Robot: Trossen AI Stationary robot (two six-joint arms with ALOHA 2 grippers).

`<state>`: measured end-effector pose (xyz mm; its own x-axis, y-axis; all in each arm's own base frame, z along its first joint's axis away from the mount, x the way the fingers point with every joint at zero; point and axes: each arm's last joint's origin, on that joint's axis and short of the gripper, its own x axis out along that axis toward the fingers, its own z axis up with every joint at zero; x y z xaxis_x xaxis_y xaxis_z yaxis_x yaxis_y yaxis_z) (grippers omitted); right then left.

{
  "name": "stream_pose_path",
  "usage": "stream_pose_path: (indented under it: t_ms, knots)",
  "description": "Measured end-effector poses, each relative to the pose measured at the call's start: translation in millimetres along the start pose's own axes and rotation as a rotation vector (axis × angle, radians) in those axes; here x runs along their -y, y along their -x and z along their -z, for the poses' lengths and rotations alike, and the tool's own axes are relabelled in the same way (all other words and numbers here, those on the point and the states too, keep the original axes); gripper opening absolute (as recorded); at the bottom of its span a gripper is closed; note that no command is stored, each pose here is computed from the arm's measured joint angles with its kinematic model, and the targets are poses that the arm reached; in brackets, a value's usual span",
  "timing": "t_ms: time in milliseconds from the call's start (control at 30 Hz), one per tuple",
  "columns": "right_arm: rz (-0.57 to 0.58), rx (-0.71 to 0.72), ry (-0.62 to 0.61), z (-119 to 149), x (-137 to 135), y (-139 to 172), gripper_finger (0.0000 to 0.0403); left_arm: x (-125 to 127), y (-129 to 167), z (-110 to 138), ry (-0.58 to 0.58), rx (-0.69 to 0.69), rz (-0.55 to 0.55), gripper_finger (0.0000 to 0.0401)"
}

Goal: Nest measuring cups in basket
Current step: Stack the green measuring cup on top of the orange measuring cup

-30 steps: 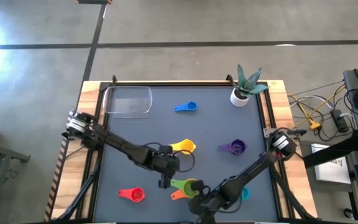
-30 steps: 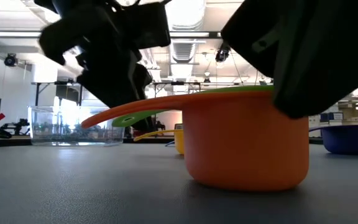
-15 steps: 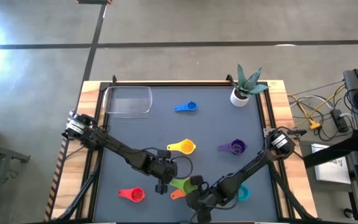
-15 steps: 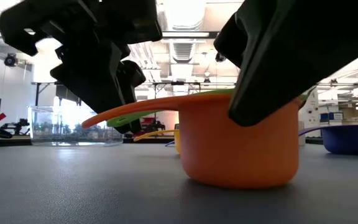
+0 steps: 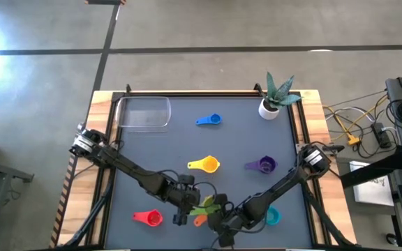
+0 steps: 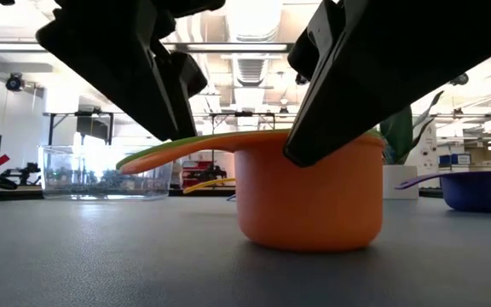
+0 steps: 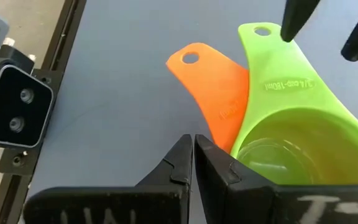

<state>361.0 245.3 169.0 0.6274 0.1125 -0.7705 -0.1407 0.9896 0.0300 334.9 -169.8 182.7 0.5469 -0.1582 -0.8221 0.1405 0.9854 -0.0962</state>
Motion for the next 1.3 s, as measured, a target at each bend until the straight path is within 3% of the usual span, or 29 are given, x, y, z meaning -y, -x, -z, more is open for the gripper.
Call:
stream_pose_path:
  t_ms: [100, 300, 667, 900, 1300]
  knots:
    - [0.000, 0.002, -0.001, -0.2, 0.1, 0.0, 0.0009, -1.3, 0.0, 2.7, -0.003, -0.026, -0.018, 0.0153]
    - [-0.030, 0.027, -0.009, -3.2, -1.7, 0.0, 0.0009, -8.8, 0.5, 10.1, 0.016, -0.072, -0.163, 0.0153]
    - [-0.097, 0.078, 0.055, -14.7, -9.5, 5.6, 0.0009, -8.9, 0.2, 10.0, 0.066, -0.061, -0.169, 0.0153]
    - [-0.039, 0.044, 0.179, -15.1, -17.4, -12.4, 0.0009, -8.9, -0.1, 10.1, 0.117, -0.053, -0.169, 0.0153]
    - [0.119, -0.184, 0.310, -44.1, -36.5, -47.1, 0.0009, -8.9, -2.2, 13.2, 0.152, -0.050, -0.169, 0.0153]
